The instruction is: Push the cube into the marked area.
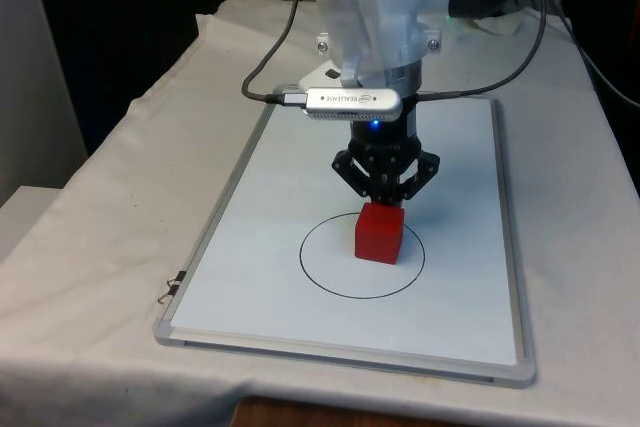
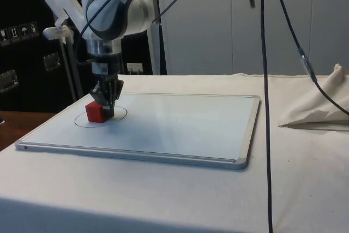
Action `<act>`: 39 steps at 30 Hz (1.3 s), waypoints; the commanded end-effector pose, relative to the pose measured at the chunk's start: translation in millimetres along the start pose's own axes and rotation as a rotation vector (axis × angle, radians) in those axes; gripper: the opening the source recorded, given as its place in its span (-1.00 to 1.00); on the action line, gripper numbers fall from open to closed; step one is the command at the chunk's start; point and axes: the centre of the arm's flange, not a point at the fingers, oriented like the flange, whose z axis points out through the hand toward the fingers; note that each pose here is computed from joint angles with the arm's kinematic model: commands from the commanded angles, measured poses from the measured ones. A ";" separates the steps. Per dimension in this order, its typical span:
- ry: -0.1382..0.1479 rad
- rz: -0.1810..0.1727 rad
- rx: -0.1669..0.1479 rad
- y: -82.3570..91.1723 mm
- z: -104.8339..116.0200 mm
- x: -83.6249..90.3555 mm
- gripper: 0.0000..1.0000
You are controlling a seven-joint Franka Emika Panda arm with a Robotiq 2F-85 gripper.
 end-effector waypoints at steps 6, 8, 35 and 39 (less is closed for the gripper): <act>0.003 0.000 0.000 0.6 -2.7 -3.9 -0.99; 0.001 0.000 0.000 0.6 -3.1 -4.4 -0.99; -0.002 -0.017 0.000 -0.7 -15.3 -5.1 1.00; -0.004 -0.025 0.001 -2.0 -20.1 -5.0 1.00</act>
